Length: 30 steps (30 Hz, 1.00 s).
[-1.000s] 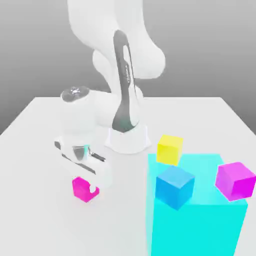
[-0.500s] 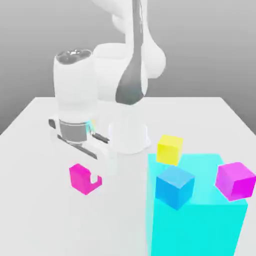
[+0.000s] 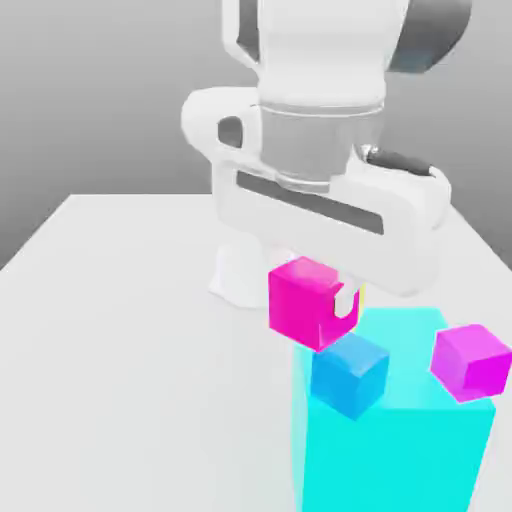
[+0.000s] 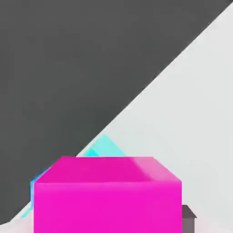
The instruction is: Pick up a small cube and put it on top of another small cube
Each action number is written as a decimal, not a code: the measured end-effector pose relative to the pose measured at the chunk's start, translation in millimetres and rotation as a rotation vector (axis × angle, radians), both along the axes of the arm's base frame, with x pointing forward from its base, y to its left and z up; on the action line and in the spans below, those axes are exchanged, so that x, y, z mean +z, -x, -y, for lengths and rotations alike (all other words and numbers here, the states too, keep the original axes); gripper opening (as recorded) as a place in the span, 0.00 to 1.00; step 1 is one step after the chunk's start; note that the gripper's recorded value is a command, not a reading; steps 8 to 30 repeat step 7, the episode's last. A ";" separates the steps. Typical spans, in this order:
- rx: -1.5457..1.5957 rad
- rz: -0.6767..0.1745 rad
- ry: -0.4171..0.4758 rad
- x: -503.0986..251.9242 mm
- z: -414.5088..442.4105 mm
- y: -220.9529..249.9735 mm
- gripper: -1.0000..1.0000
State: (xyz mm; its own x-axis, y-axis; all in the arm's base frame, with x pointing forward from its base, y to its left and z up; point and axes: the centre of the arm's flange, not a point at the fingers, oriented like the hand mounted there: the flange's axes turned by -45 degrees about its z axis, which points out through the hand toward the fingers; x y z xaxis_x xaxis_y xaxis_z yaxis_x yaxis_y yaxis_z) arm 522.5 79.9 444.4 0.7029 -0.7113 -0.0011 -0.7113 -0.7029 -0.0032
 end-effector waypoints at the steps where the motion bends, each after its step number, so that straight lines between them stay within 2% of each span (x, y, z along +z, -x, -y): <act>1: -0.007 0.000 0.000 -5.3 -2.5 -1.7 0.00; 3: -0.015 0.000 0.000 -31.0 -2.8 -3.3 0.00; 4: -0.016 0.000 0.000 -43.4 -3.0 -3.0 1.00; 30: -0.017 0.000 0.000 -43.4 -2.8 -3.0 1.00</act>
